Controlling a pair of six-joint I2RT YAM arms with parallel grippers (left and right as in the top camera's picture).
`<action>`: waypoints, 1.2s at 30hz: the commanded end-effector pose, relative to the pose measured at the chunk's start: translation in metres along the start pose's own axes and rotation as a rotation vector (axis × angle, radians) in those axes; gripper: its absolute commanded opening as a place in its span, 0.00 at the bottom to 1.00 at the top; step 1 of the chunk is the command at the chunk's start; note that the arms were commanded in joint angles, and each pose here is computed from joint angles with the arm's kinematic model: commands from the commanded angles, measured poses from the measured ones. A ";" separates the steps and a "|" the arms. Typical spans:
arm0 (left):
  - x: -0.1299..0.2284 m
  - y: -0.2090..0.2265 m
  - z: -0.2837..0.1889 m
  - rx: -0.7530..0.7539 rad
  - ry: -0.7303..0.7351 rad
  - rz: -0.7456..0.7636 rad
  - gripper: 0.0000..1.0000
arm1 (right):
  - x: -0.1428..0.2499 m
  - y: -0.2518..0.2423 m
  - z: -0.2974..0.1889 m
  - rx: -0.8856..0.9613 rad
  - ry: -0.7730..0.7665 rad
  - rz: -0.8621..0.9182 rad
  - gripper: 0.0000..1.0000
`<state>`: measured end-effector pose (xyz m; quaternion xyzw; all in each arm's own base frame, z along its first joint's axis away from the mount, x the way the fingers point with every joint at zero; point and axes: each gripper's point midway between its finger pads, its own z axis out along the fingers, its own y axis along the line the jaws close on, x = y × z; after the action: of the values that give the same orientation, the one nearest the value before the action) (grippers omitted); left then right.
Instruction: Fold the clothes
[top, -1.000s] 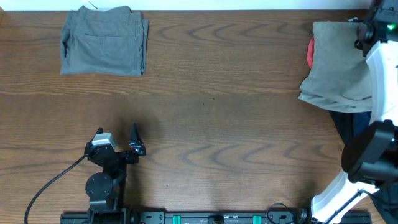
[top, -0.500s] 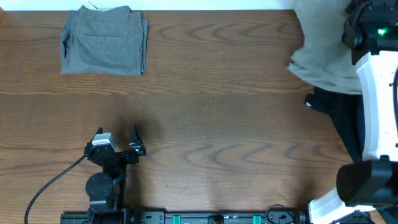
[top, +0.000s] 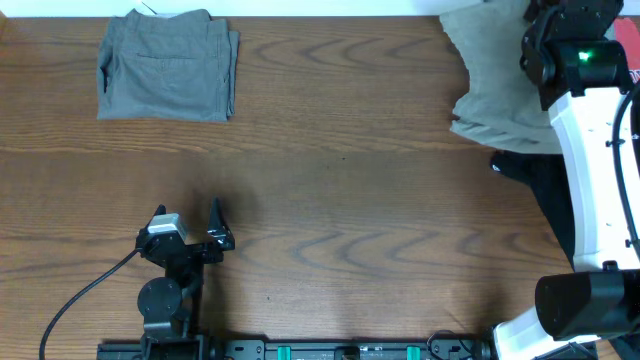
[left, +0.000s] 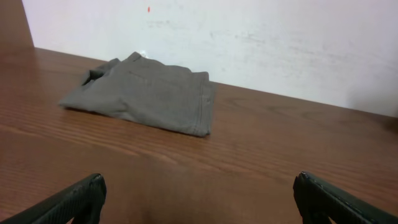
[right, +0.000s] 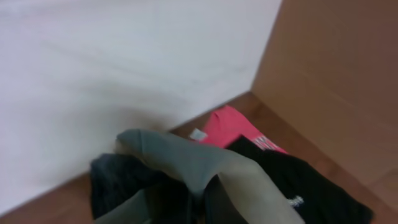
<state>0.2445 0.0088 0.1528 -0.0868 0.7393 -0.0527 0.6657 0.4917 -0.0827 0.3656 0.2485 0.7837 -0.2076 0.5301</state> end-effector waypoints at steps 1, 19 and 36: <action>0.015 0.005 0.001 -0.022 0.040 0.015 0.98 | -0.002 -0.036 0.014 0.160 -0.010 -0.015 0.01; 0.015 0.005 0.001 -0.022 0.040 0.015 0.98 | 0.041 -0.122 0.074 0.223 0.186 0.127 0.22; 0.015 0.005 0.001 -0.022 0.040 0.015 0.98 | 0.107 -0.024 0.076 -0.167 0.430 -0.012 0.65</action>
<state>0.2445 0.0088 0.1528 -0.0868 0.7393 -0.0527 0.6657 0.4829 -0.1576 0.2611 0.2942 0.8633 -0.1293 0.3890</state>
